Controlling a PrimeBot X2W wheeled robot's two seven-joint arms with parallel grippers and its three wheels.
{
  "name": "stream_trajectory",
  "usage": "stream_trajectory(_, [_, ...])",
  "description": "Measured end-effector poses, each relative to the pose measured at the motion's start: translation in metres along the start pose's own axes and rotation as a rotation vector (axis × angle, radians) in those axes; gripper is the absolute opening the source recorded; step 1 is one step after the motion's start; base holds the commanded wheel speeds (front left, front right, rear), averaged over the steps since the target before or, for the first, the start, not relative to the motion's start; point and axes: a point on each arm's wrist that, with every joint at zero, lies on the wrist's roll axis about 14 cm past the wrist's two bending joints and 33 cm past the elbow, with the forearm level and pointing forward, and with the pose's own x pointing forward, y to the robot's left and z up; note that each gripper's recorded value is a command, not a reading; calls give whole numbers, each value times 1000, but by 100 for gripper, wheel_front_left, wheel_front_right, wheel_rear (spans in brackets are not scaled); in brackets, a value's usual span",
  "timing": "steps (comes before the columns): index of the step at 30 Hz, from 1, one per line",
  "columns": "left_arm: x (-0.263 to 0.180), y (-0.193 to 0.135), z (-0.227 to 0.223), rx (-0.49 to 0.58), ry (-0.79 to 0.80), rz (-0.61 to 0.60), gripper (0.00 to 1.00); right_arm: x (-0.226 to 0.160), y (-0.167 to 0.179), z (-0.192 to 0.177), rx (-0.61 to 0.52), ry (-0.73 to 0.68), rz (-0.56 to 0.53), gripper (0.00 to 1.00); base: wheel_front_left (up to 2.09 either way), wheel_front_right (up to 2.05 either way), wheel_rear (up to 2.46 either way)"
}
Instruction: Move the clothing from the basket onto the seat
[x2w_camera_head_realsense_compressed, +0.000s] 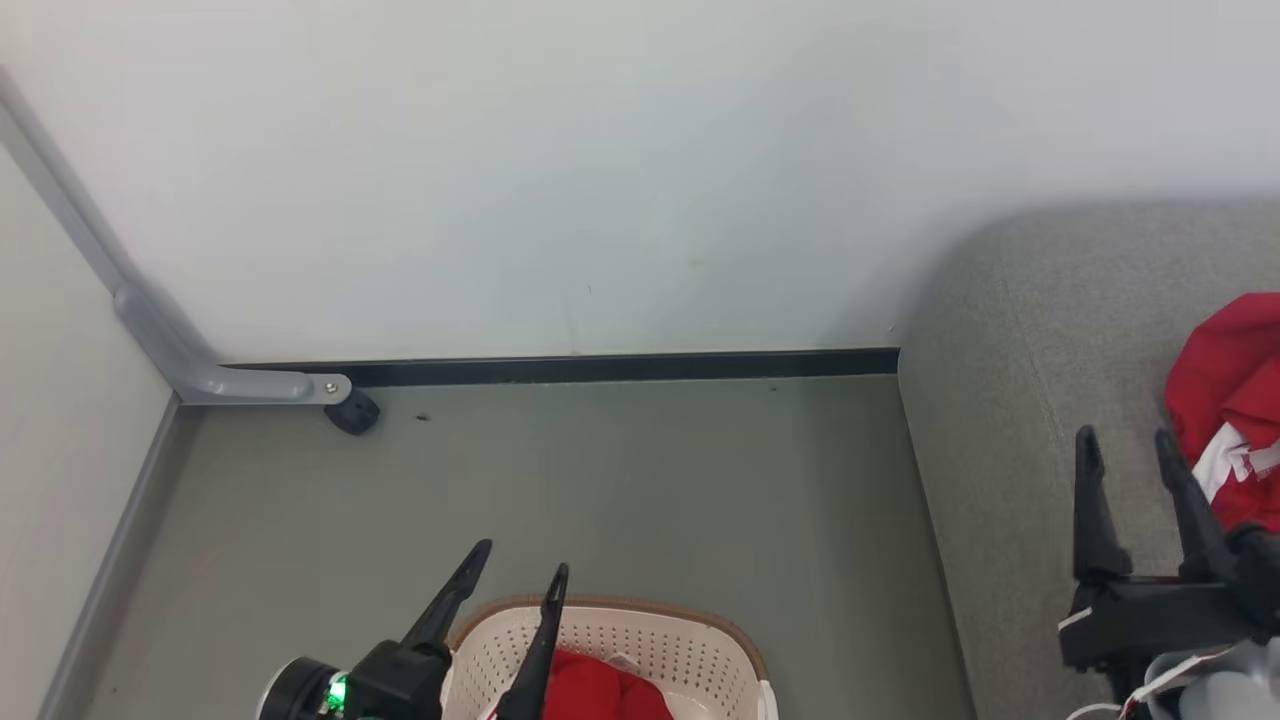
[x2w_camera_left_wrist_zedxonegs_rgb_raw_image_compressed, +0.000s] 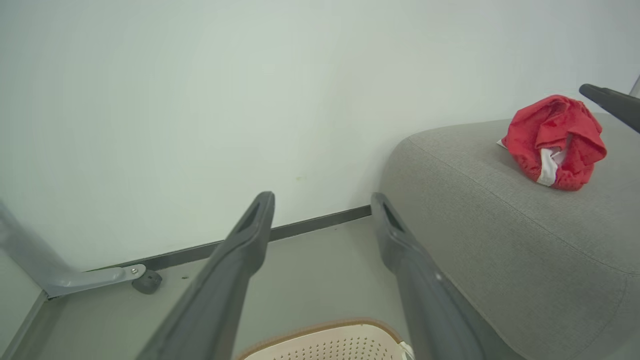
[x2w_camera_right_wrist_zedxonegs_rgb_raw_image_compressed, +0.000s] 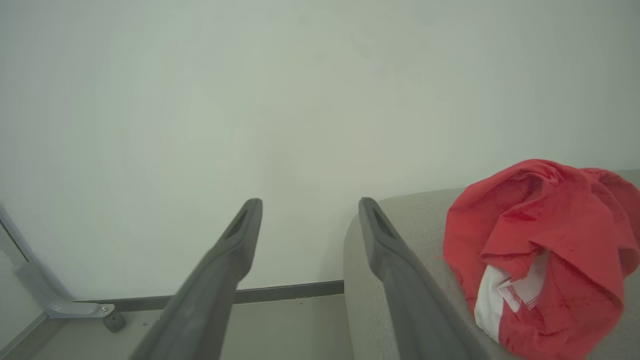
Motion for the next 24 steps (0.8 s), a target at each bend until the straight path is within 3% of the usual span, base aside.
stream_trajectory(7, [-19,23,-6,-2,13,96,100,-21,31,-7,48,15,56,100,0,0,0])
stream_trajectory(24, [-57,57,-19,-28,30,269,100,-70,44,-20,32,64,79,100,0,0,0])
